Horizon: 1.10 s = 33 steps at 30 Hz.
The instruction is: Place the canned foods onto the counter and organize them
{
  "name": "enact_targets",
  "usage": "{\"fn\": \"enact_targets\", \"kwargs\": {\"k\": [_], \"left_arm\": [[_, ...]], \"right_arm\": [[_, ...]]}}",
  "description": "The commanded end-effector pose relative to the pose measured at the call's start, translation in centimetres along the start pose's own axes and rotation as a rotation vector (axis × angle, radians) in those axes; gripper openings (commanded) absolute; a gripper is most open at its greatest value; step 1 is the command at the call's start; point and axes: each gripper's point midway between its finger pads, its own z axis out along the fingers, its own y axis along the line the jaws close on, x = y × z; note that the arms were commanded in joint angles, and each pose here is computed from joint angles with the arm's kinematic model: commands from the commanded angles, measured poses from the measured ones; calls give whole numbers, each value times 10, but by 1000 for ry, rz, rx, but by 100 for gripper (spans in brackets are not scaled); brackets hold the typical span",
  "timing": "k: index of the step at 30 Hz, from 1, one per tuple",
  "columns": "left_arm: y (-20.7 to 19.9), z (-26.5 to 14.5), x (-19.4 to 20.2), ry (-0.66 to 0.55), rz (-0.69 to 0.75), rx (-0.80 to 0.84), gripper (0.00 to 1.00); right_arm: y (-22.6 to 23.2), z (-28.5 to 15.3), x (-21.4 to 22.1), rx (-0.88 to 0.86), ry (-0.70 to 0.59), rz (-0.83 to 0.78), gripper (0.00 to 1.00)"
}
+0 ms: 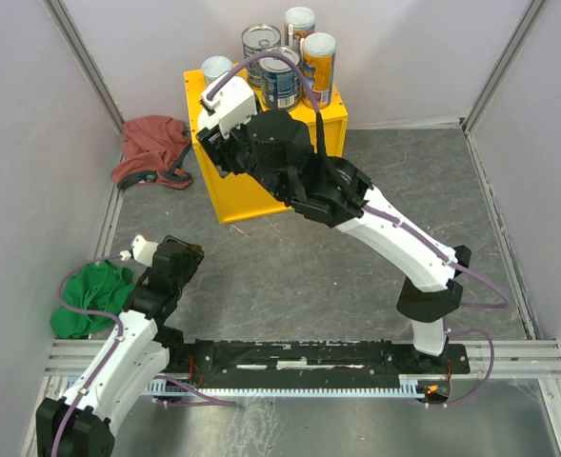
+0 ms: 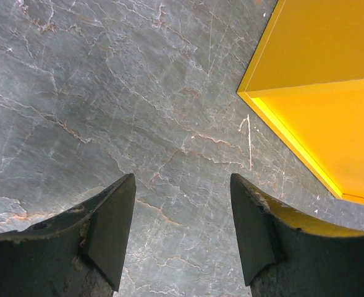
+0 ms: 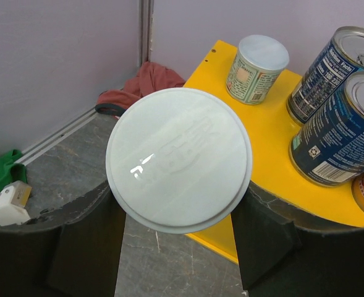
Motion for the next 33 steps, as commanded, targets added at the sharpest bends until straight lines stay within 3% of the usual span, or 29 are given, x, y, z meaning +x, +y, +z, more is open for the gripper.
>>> {"fn": "enact_targets", "kwargs": {"k": [1,16,33], "left_arm": [[-7,1,-1,0,-24,20,69],[-5,6,5,16,-10,5,69],[-14,20,10,36,5,-4,69]], "right_arm": [[-19,3,-39,6,-128,117,1],[-60,50,-13,62,-101,199,1],[-77,87,13,58,-82,253,1]]}}
